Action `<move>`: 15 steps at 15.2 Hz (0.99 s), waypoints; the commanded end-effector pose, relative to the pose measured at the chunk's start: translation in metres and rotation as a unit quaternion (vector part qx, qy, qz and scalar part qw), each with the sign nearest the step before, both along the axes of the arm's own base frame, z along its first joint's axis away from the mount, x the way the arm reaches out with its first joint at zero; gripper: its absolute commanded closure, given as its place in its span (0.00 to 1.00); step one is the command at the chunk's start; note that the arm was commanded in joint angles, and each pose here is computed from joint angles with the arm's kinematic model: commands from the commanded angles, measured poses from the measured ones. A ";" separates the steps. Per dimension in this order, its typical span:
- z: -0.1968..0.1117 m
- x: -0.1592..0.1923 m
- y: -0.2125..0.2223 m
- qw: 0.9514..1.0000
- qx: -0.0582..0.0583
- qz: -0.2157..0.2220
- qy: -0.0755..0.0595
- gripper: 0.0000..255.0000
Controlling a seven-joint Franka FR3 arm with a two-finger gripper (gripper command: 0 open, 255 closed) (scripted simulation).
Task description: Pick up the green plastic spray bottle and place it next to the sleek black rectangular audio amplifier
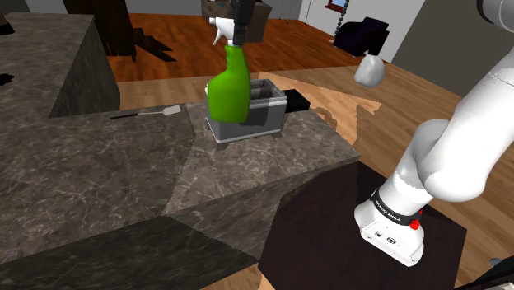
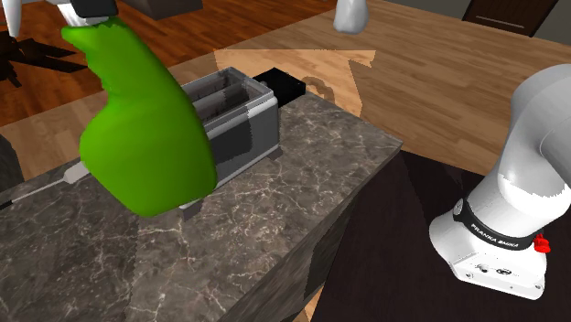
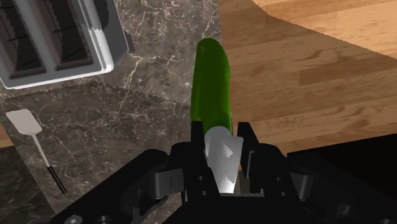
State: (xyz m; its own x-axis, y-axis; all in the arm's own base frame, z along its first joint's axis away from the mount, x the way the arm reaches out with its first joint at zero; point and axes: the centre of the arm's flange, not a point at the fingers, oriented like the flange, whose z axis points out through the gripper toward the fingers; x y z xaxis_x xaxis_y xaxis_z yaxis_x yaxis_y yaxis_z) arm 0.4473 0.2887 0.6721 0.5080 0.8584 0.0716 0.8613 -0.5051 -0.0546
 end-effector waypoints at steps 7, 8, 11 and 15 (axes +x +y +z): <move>0.044 0.000 0.000 1.000 0.000 0.000 0.000 1.00; 0.049 0.000 0.000 1.000 0.000 0.000 0.000 1.00; 0.063 0.000 0.000 1.000 0.000 0.000 0.000 1.00; 0.063 0.004 -0.053 1.000 0.000 0.000 0.000 1.00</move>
State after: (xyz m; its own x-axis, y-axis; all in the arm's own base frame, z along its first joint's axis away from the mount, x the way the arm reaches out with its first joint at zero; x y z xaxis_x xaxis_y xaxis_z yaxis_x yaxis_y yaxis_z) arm 0.4498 0.2497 0.7330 0.5089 0.8579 0.0709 0.8607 -0.5061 -0.0546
